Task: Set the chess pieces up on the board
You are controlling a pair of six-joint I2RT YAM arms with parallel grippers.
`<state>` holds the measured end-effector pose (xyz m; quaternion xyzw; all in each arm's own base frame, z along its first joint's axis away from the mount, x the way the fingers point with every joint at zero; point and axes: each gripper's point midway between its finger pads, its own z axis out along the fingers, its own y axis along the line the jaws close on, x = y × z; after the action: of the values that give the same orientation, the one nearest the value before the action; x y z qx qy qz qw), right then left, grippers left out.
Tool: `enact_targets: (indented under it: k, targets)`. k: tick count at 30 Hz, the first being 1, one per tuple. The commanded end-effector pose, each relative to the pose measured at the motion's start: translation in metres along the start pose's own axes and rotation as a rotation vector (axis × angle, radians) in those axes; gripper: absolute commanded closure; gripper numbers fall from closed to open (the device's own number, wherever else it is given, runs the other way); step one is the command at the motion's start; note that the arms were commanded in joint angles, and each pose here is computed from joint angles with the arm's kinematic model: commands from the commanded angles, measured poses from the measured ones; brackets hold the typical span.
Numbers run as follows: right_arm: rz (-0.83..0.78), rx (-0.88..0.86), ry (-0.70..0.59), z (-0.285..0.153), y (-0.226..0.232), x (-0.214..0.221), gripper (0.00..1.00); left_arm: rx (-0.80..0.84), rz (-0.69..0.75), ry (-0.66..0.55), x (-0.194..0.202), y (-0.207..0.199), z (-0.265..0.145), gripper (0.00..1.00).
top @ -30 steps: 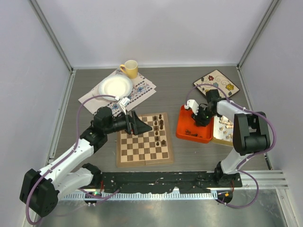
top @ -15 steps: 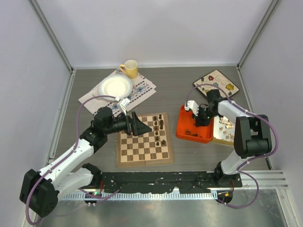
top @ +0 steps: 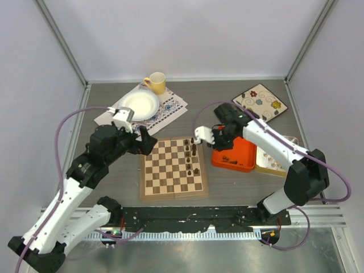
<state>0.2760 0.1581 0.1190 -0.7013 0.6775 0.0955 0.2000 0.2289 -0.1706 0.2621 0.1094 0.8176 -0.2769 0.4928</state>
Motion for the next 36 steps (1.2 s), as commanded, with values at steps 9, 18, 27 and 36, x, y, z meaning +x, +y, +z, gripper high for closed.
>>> enact_targets:
  k: [9,18,27,36]
  targets:
    - [-0.217,-0.164,0.276,0.009,0.092,-0.072,0.99,-0.669,0.181,-0.095,0.008,0.123,-0.08,0.09]
    - [-0.32,-0.136,0.403,0.042,0.112,-0.117,0.99,-0.782,0.172,-0.232,-0.004,0.138,-0.112,0.08]
    - [-0.347,-0.124,0.524,0.066,0.115,-0.111,0.98,-0.811,0.153,-0.307,-0.009,0.14,-0.128,0.08]
    - [-0.355,-0.147,0.566,0.075,0.121,-0.106,0.97,-0.814,0.155,-0.309,-0.01,0.14,-0.129,0.08]
